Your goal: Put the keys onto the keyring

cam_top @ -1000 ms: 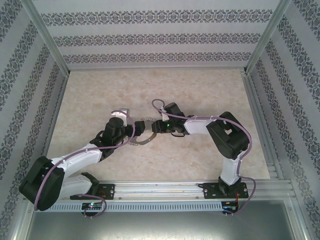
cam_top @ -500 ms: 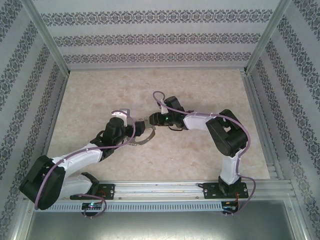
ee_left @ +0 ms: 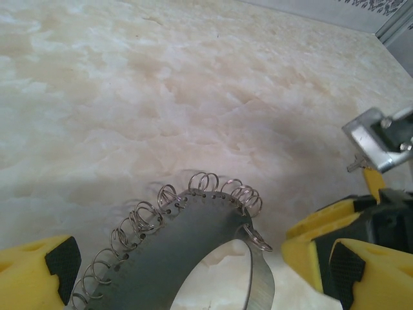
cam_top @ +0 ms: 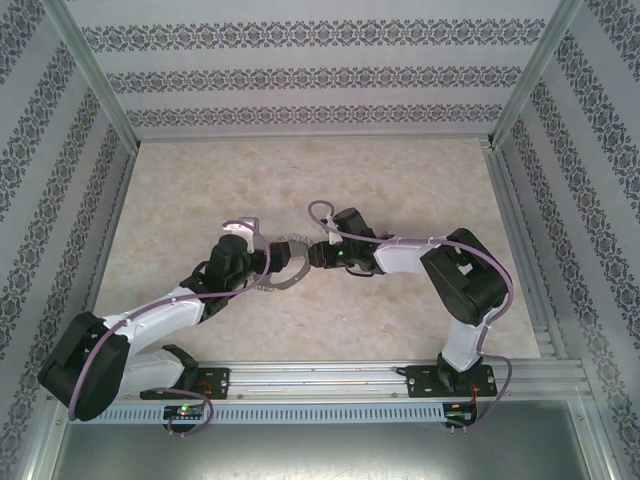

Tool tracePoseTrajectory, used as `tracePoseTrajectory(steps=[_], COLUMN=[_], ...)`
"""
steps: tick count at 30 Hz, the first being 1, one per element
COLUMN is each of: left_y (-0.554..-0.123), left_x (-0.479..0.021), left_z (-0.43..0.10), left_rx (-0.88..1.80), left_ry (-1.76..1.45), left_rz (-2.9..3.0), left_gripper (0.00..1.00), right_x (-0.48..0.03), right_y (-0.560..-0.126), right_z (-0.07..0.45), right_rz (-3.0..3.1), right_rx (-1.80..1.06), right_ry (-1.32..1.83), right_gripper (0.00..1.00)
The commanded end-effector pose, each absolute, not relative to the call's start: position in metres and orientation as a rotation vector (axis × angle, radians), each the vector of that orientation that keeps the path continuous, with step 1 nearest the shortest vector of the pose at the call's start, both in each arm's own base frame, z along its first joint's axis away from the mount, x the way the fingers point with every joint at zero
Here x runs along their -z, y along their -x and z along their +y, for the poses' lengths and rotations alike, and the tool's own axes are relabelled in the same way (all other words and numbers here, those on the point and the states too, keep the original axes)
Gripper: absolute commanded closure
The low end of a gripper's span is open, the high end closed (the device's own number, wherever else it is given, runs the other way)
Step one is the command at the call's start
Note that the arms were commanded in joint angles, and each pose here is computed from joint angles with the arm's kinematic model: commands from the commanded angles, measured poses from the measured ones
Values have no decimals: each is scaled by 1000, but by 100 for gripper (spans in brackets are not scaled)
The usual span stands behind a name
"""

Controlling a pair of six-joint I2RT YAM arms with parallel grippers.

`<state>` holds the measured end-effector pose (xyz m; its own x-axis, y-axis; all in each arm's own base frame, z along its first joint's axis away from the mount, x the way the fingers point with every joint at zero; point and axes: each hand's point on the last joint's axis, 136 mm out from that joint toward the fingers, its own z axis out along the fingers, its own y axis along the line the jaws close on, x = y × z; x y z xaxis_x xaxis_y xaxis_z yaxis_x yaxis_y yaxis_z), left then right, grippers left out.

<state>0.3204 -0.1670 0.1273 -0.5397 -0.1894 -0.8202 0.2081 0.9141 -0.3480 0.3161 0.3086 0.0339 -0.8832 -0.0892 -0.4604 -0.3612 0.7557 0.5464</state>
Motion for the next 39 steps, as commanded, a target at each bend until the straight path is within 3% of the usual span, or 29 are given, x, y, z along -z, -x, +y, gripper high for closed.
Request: tracePoseTrajectory(steps=[1, 24, 39], left_y=[-320, -320, -320], left_x=[-141, -143, -142], left_z=[-171, -171, -171], left_rx=[533, 536, 541], left_ry=[-12, -6, -3], left_rz=[2053, 2048, 2048], left_gripper=[0, 0, 0], right_x=[-31, -26, -35], right_y=[-310, -337, -354], right_z=[310, 320, 320], right_rz=[2518, 2495, 2478], right_rx=[-833, -657, -652], right_ry=[451, 548, 538], right_gripper=[65, 78, 75])
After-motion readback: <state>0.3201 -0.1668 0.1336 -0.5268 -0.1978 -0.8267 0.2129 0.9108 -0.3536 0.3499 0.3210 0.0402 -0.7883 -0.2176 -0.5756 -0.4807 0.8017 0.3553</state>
